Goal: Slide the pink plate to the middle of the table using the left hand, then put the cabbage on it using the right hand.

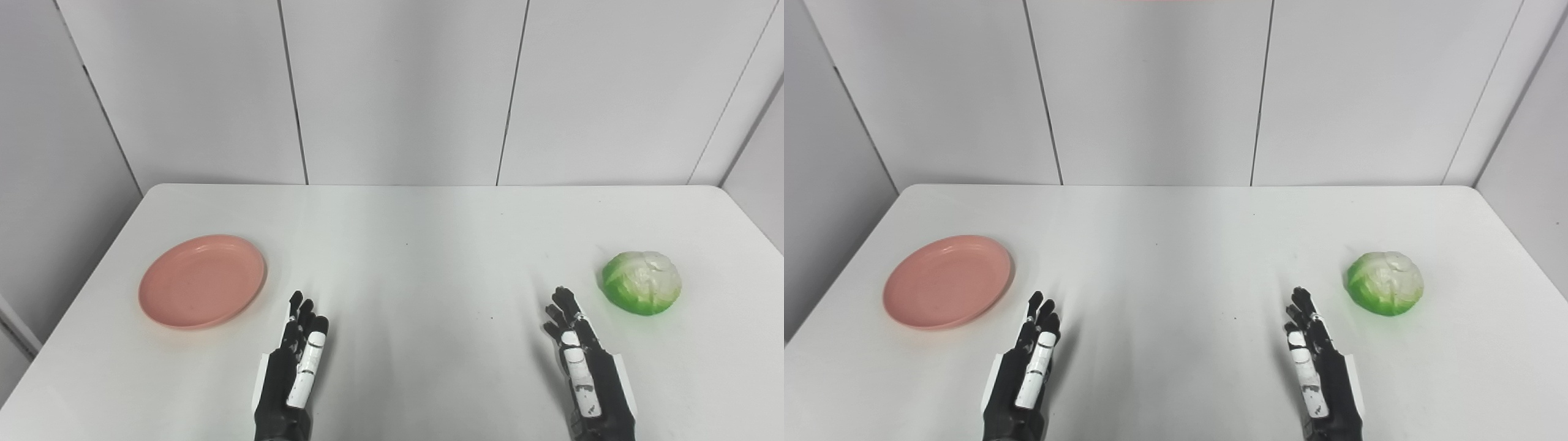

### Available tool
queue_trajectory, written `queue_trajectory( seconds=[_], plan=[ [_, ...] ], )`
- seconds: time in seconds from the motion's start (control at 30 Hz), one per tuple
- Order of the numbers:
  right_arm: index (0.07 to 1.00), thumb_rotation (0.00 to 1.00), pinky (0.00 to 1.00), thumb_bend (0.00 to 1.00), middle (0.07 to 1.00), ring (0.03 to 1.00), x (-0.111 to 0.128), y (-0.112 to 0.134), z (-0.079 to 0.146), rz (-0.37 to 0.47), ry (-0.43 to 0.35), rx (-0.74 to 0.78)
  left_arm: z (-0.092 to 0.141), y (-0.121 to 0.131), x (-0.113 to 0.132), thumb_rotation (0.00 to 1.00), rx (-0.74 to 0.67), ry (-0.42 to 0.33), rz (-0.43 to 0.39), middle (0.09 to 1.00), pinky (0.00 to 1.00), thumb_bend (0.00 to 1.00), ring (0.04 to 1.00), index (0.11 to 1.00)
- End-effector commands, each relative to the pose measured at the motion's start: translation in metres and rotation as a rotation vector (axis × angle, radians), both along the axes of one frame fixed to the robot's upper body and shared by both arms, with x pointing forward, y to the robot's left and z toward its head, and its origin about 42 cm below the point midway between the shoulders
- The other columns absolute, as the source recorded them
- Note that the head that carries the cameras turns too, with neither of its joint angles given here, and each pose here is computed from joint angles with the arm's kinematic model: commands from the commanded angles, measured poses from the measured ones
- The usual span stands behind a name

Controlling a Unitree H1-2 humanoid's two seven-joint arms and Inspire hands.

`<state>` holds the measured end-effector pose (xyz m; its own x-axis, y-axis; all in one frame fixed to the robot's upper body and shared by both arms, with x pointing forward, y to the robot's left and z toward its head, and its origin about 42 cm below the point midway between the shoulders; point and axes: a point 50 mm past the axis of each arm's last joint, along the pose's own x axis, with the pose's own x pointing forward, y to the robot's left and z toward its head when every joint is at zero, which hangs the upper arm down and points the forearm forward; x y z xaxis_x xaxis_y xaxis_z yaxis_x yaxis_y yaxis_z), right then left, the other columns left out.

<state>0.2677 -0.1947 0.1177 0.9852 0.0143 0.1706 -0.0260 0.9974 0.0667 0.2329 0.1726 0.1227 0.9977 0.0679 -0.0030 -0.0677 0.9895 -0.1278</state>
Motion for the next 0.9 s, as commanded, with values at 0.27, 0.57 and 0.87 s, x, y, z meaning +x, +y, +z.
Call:
queue_trajectory(
  seconds=[0.27,0.57,0.87],
  plan=[
    [0.914,0.9,0.92,0.69,0.943,0.931,0.004,0.0,0.0,0.011,0.0,-0.002,-0.006,0.004,-0.02,0.74,0.03,-0.01,-0.014,0.995,1.0,0.63,1.0,1.0],
    [0.913,0.91,0.92,0.68,0.948,0.936,0.003,-0.017,-0.007,0.022,0.002,-0.004,-0.015,-0.011,-0.02,0.76,0.063,-0.017,-0.014,0.984,1.0,0.66,0.997,1.0],
    [0.91,0.92,0.92,0.69,0.951,0.933,0.004,-0.036,-0.024,0.026,0.015,-0.001,-0.027,-0.032,-0.019,0.78,0.173,-0.043,-0.007,0.968,0.94,0.69,0.966,0.976]
  ],
)
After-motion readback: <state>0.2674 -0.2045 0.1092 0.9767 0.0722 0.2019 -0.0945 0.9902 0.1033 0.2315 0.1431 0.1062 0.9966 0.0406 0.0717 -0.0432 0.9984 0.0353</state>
